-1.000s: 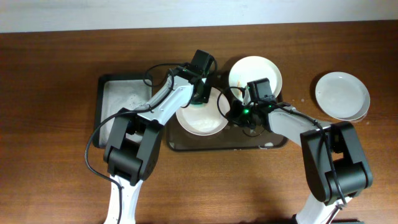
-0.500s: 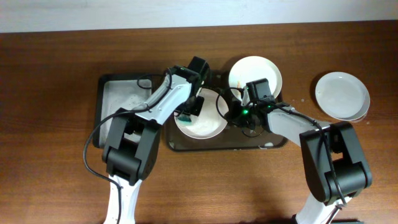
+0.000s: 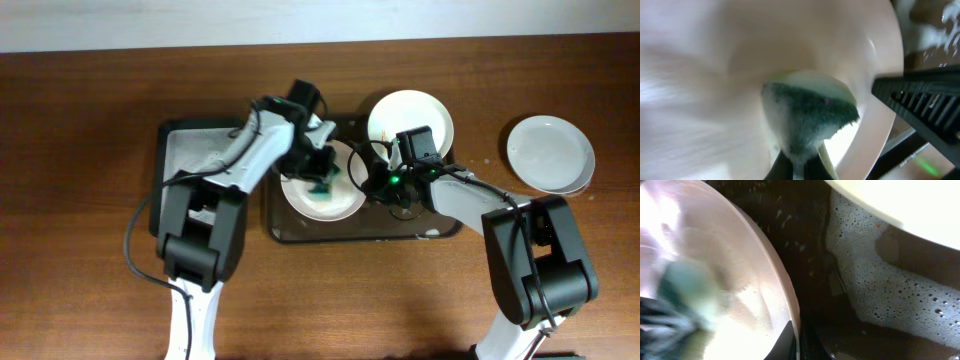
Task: Clean dirty plates on tray and stack at the side
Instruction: 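Lift the scrubbed plate with the right gripper, left gripper moves sponge aside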
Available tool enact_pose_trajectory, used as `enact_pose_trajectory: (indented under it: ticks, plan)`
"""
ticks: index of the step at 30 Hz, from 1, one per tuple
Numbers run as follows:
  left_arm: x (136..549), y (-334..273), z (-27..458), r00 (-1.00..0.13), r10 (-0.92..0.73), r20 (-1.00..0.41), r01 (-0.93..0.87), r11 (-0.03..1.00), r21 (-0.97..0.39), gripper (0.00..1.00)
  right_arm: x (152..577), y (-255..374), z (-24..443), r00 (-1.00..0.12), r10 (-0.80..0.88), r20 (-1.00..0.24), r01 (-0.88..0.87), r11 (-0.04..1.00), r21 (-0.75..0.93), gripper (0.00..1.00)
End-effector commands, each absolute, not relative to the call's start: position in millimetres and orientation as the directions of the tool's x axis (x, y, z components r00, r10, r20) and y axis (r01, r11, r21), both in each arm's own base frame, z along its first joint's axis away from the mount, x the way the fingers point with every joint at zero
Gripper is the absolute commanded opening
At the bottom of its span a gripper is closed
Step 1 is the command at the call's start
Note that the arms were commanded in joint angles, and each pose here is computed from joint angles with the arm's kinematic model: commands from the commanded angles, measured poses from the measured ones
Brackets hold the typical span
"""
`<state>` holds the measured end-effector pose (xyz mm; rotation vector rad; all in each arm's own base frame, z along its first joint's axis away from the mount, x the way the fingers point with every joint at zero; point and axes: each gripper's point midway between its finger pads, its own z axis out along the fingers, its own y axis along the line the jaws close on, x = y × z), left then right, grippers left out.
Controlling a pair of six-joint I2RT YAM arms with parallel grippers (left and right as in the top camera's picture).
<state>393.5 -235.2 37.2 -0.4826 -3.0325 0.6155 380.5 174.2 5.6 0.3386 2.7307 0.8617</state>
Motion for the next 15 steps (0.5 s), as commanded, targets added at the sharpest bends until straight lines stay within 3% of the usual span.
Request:
enact_pose_trajectory:
  ticks: [1, 7, 15]
  plan:
    - [427.2, -213.6, 88.0, -0.967, 0.214, -0.139, 0.252, 0.882, -0.398, 0.00, 377.4, 176.4, 1.7, -0.948, 0.283, -0.148, 0.142, 0.787, 0.600, 0.04]
    - [462.1, -172.2, 141.0, -0.958, 0.108, -0.265, 0.211, 0.892, -0.400, 0.01, 383.8, 160.5, 51.8, -0.925, 0.247, -0.287, 0.038, 0.814, 0.579, 0.04]
    - [459.6, -149.5, 129.8, -0.970, 0.090, -0.226, 0.162, 0.932, -0.325, 0.01, 368.1, 83.9, 146.8, -0.771, 0.274, -0.574, 0.121, 0.949, 0.291, 0.04]
